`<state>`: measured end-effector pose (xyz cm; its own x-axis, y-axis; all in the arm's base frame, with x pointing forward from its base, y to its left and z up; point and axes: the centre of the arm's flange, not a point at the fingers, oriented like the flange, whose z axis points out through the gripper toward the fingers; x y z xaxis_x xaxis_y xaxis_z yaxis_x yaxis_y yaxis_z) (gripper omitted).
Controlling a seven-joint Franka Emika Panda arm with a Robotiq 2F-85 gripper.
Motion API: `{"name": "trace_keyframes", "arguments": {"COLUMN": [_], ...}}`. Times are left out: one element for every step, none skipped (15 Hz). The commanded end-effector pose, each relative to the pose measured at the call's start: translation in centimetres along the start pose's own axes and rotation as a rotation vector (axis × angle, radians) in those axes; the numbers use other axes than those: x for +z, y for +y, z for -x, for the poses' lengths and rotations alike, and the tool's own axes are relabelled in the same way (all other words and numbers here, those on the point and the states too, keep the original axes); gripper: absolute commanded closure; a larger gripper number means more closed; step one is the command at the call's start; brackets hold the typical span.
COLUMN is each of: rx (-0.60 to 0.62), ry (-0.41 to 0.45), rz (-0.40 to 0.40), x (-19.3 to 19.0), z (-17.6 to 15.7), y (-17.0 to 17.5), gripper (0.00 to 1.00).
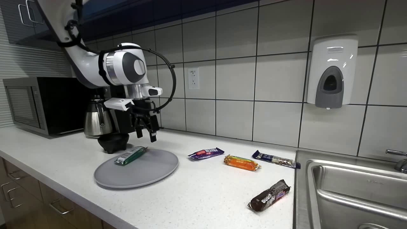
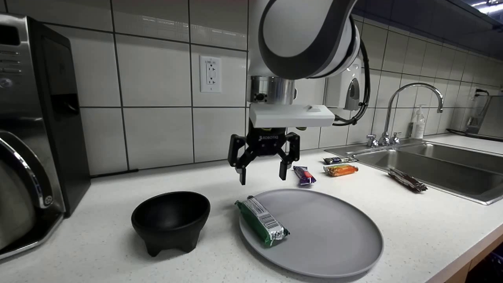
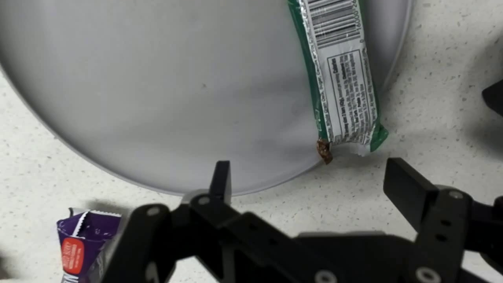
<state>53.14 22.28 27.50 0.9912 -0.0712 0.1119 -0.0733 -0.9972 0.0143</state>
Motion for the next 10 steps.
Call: {"name": "trace_keyframes", "arguments": {"rx": [0.101,0.128,0.152,0.173,0.191,0.208,0.221,0.231,0.242,0.253], "ry": [0.017,0.022,0.026,0.029,0.033,0.034,0.035,0.036,0.036,0.036], "rz": [0.023,0.026,0.031,0.036,0.041,0.046,0.048,0.051,0.053,0.056], "x": [-0.8,-0.8,-0.9,-0.9,-0.9,-0.9,-0.8,-0.8,-0.8,-0.8], "z": [-0.8,-1.0,-1.2,-1.4,-1.5,-1.7,-1.9,-2.0,-2.3,-2.5], "y": [0.5,0.9,1.4,1.8,2.3,2.9,3.4,4.1,4.6,5.4], "gripper": [0.0,0.0,0.0,0.0,0.0,0.0,0.0,0.0,0.0,0.0]}}
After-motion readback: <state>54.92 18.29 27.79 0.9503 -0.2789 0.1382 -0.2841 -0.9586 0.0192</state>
